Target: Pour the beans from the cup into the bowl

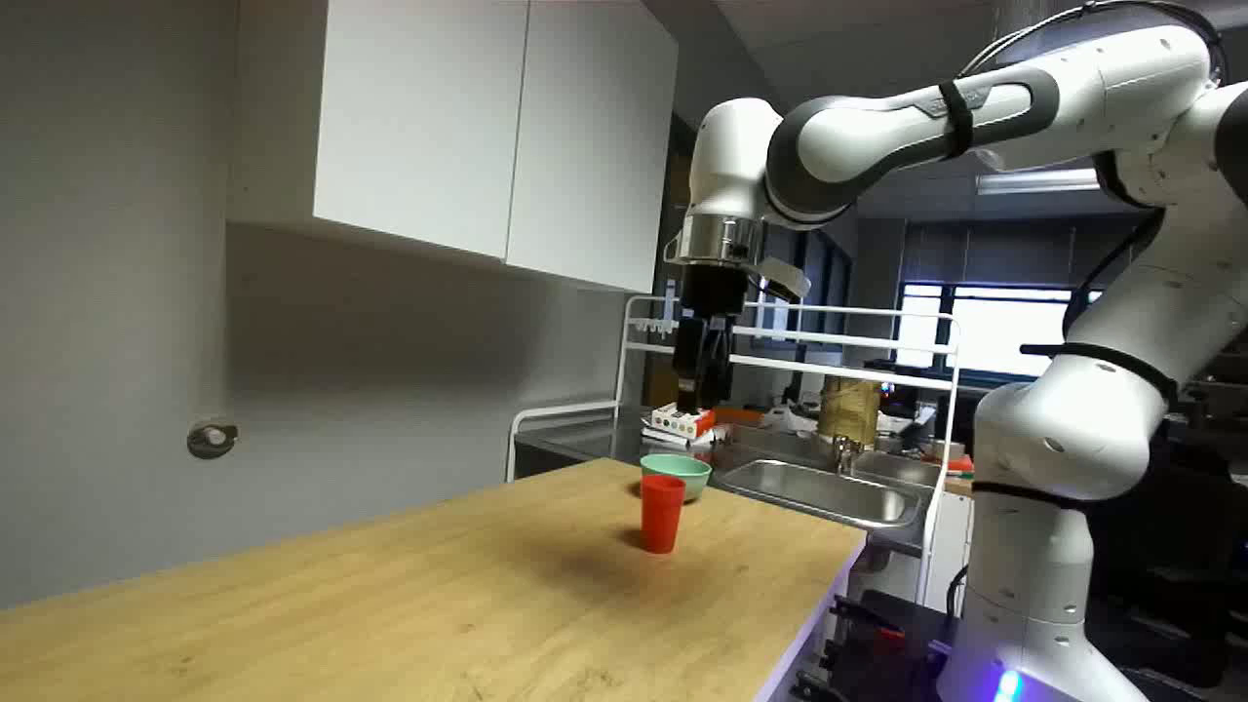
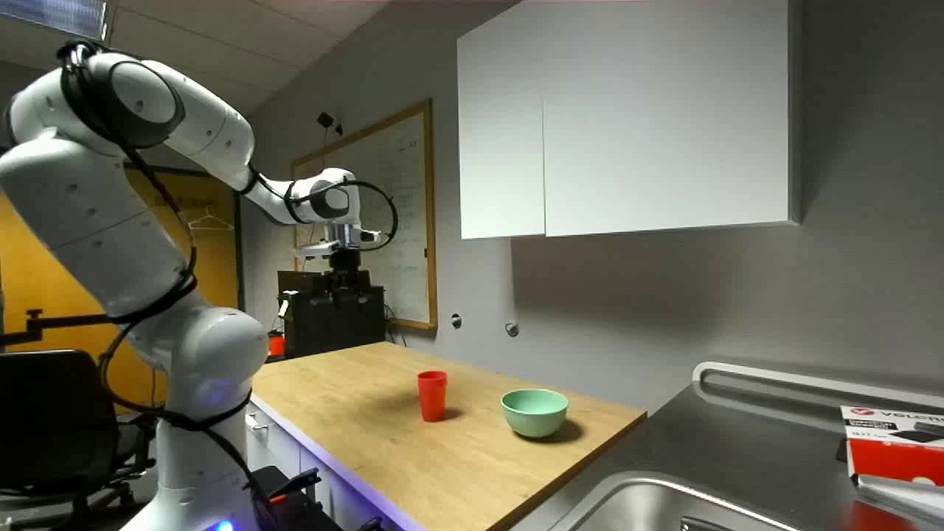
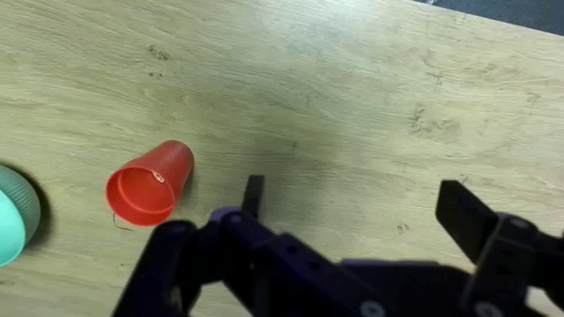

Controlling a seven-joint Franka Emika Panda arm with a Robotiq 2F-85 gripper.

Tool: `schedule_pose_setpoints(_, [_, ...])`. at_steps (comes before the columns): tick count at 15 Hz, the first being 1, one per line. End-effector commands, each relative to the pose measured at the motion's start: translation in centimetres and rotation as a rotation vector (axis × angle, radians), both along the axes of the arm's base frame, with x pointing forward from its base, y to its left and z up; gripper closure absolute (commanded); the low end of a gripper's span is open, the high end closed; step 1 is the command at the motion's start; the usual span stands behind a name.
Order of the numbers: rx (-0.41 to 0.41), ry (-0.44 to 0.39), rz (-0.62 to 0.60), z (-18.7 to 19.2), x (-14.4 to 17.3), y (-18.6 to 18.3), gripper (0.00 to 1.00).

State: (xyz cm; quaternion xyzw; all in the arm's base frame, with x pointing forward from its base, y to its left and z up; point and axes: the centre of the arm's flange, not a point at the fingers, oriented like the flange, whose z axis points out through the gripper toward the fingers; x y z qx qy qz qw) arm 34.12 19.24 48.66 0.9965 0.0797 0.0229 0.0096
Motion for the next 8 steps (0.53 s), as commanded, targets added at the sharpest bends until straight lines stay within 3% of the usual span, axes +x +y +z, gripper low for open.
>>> schedule_pose_setpoints(1, [0.001,-0.003,0.0,0.07,0.03,0.02,0.0])
schedule_pose_setpoints(8, [0.003,-0.007,0.001,0.24,0.05,0.06,0.0])
